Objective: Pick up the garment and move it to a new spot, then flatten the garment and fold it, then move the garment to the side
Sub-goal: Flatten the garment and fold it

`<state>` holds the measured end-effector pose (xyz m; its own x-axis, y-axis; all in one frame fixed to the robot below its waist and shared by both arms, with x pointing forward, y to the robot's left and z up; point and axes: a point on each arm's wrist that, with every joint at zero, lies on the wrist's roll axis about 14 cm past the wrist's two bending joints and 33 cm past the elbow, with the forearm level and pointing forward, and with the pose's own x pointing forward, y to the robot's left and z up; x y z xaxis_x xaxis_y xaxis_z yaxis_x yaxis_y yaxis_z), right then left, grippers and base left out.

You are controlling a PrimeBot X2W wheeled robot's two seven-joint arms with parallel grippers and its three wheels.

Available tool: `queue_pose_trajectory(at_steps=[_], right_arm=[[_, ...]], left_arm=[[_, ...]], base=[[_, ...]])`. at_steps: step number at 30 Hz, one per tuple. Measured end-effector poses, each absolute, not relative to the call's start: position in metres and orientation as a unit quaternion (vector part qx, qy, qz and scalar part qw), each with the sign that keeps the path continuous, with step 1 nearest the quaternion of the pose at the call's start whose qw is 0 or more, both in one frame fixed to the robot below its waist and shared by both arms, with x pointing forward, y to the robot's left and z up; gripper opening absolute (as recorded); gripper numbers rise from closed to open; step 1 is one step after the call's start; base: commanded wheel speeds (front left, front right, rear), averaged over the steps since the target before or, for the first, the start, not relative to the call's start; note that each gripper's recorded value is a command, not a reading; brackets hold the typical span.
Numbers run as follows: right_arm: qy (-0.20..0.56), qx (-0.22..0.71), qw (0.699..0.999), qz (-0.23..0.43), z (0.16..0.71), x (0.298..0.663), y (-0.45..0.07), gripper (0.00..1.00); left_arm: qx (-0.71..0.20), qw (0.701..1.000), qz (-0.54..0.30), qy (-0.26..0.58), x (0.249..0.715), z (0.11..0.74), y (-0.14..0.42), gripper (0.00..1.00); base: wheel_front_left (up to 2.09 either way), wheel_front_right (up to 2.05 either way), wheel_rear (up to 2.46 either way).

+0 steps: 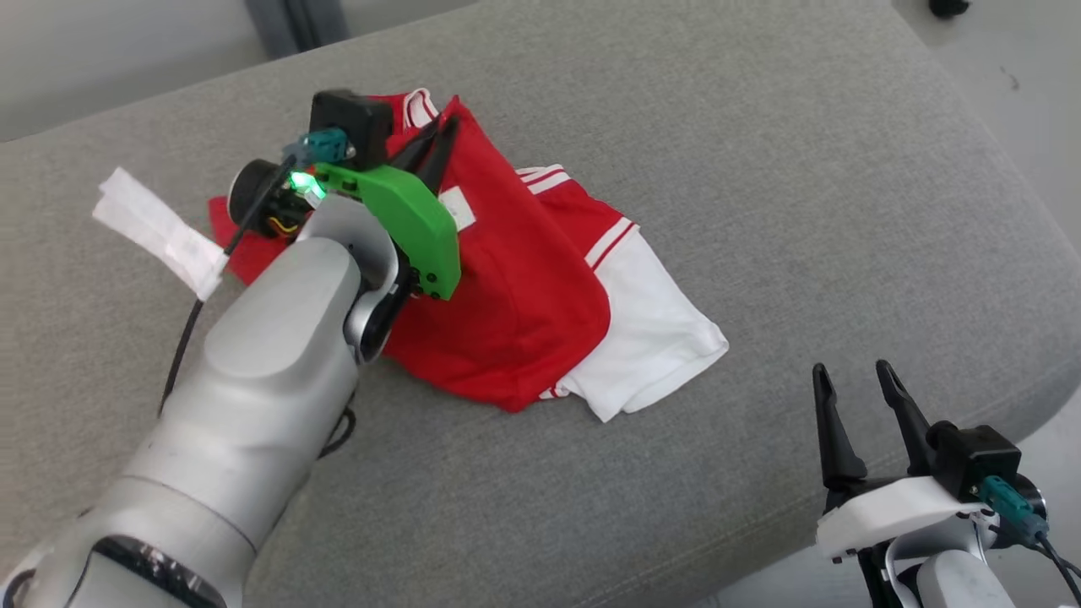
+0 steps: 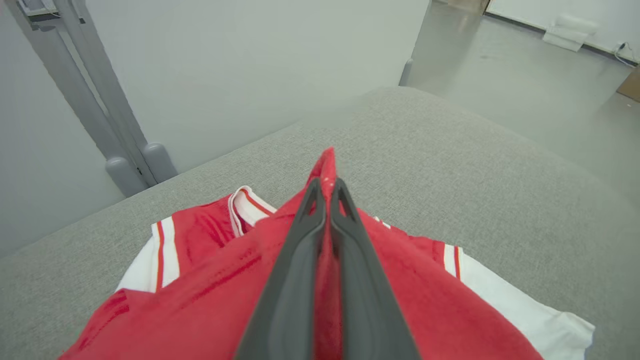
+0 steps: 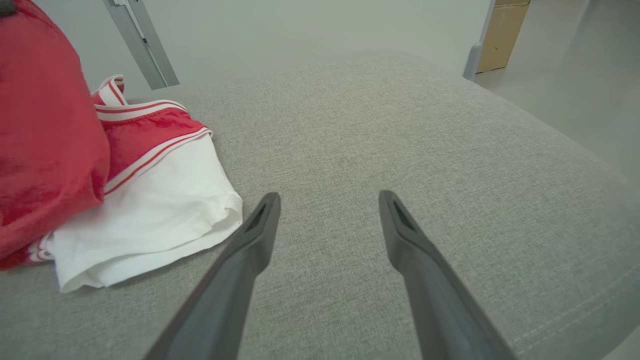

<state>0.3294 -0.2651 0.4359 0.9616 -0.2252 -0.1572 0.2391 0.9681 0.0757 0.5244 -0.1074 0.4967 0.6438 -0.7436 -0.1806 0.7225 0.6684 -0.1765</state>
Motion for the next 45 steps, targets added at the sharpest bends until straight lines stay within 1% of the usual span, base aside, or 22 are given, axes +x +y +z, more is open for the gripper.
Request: queue_pose_trajectory(at_steps=[2,4,7,10,14,17,19,20,21,22,25,26,28,29,30,31,33,35,41,45], right_arm=[[0.079,0.046,0.989,-0.114,0.433,0.327,-0.263,1.0],[0.08,0.045,0.99,-0.11,0.431,0.326,-0.26,1.0],[0.079,0.041,0.992,-0.092,0.432,0.33,-0.251,1.0],[0.07,0.039,0.994,-0.071,0.436,0.337,-0.24,1.0],[0.063,0.035,0.997,-0.036,0.44,0.35,-0.22,1.0],[0.058,0.034,0.998,-0.011,0.442,0.359,-0.205,1.0],[0.056,0.033,0.998,0.006,0.443,0.364,-0.195,1.0],[0.055,0.033,0.998,0.014,0.443,0.367,-0.19,1.0],[0.055,0.033,0.998,0.022,0.443,0.369,-0.186,1.0],[0.055,0.033,0.997,0.029,0.443,0.371,-0.181,1.0],[0.053,0.034,0.997,0.044,0.445,0.374,-0.171,1.0],[0.052,0.034,0.997,0.047,0.445,0.375,-0.169,1.0],[0.048,0.034,0.997,0.05,0.448,0.375,-0.167,1.0],[0.047,0.034,0.997,0.05,0.448,0.374,-0.167,1.0],[0.046,0.034,0.997,0.05,0.449,0.374,-0.167,1.0],[0.045,0.034,0.997,0.049,0.45,0.373,-0.168,1.0],[0.044,0.035,0.997,0.044,0.451,0.371,-0.171,1.0],[0.042,0.035,0.998,0.038,0.452,0.369,-0.175,1.0],[0.038,0.036,0.998,0.027,0.455,0.36,-0.182,1.0],[0.034,0.035,0.999,0.022,0.458,0.354,-0.185,1.0]], left_arm=[[-0.075,0.914,-0.385,0.105,0.517,0.497,-0.093,0.0],[-0.099,0.929,-0.343,0.098,0.51,0.491,-0.062,0.0],[-0.138,0.952,-0.26,0.086,0.498,0.487,-0.006,0.0],[-0.162,0.969,-0.169,0.083,0.474,0.479,0.058,0.0],[-0.203,0.973,-0.079,0.083,0.43,0.474,0.115,0.0],[-0.227,0.971,-0.03,0.067,0.405,0.476,0.141,0.0],[-0.247,0.966,0.003,0.077,0.387,0.463,0.153,0.0],[-0.246,0.965,0.018,0.085,0.378,0.454,0.159,0.1],[-0.246,0.965,0.03,0.09,0.371,0.447,0.165,0.16],[-0.252,0.963,0.041,0.09,0.367,0.444,0.169,0.3],[-0.26,0.96,0.044,0.094,0.358,0.434,0.168,0.35],[-0.261,0.959,0.046,0.095,0.355,0.432,0.168,0.44],[-0.255,0.961,0.046,0.094,0.352,0.429,0.17,0.49],[-0.254,0.961,0.047,0.095,0.35,0.427,0.17,0.66],[-0.246,0.963,0.044,0.097,0.348,0.425,0.17,0.89],[-0.235,0.966,0.04,0.099,0.345,0.422,0.17,0.89],[-0.237,0.964,0.043,0.109,0.338,0.414,0.171,0.93],[-0.231,0.965,0.032,0.121,0.329,0.406,0.166,1.0],[-0.22,0.963,0.021,0.157,0.301,0.385,0.16,1.0],[-0.213,0.965,0.035,0.147,0.294,0.389,0.172,1.0]], base=[[0.0,0.0,0.0],[0.0,0.0,0.0],[0.0,0.0,0.0],[0.0,0.0,0.0],[0.0,0.0,0.0],[0.0,0.0,0.0],[0.0,0.0,0.0],[0.0,0.0,0.0],[0.0,0.0,0.0],[0.0,0.0,0.0],[0.0,0.0,0.0],[0.0,0.0,0.0],[0.0,0.0,0.0],[0.0,0.0,0.0],[0.0,0.0,0.0],[0.0,0.0,0.0],[0.0,0.0,0.0],[0.0,0.0,0.0],[0.0,0.0,0.0],[0.0,0.0,0.0]])
